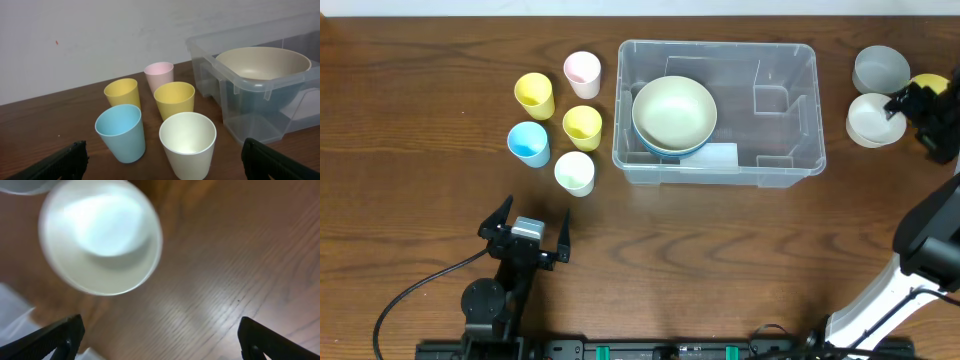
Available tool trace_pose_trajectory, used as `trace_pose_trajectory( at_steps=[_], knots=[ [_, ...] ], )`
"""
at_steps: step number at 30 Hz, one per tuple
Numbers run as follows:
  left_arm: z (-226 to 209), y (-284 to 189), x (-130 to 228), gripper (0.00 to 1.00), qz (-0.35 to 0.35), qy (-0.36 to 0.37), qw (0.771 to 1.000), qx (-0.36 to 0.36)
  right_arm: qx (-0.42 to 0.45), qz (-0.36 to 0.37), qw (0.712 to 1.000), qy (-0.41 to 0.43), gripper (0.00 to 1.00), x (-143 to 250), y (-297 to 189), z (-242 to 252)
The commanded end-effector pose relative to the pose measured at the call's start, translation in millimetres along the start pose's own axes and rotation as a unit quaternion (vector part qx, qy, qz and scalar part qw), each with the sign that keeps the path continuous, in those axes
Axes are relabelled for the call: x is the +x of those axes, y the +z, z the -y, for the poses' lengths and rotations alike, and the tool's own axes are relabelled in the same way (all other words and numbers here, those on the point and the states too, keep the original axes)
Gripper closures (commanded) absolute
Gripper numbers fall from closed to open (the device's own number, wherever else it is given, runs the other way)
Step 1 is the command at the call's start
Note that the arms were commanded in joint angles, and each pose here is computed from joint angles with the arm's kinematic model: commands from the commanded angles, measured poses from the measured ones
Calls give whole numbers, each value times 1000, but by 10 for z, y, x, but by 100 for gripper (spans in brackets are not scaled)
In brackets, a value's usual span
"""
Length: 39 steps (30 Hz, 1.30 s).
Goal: Pack container
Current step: 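Reach the right gripper to the white bowl and grip its rim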
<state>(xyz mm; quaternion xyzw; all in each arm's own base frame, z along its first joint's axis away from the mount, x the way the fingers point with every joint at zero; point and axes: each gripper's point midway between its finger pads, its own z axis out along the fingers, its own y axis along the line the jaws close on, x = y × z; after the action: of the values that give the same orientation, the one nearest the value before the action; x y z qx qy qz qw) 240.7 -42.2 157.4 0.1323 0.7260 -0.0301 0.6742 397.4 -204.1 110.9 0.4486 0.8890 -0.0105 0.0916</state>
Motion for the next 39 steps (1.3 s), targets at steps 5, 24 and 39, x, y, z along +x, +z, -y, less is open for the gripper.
trace_pose_trajectory(
  at_steps=[5, 24, 39],
  knots=[
    [21, 10, 159, 2, -23, 0, 1000, 4, 18, -25, 999, 33, 1, 44, 397, 95],
    [21, 10, 159, 2, -22, 0, 1000, 4, 41, -44, 998, 31, 12, 36, 967, 124],
    [21, 10, 159, 2, -22, 0, 1000, 4, 55, -60, 996, 48, 99, 53, 915, 320]
  ],
)
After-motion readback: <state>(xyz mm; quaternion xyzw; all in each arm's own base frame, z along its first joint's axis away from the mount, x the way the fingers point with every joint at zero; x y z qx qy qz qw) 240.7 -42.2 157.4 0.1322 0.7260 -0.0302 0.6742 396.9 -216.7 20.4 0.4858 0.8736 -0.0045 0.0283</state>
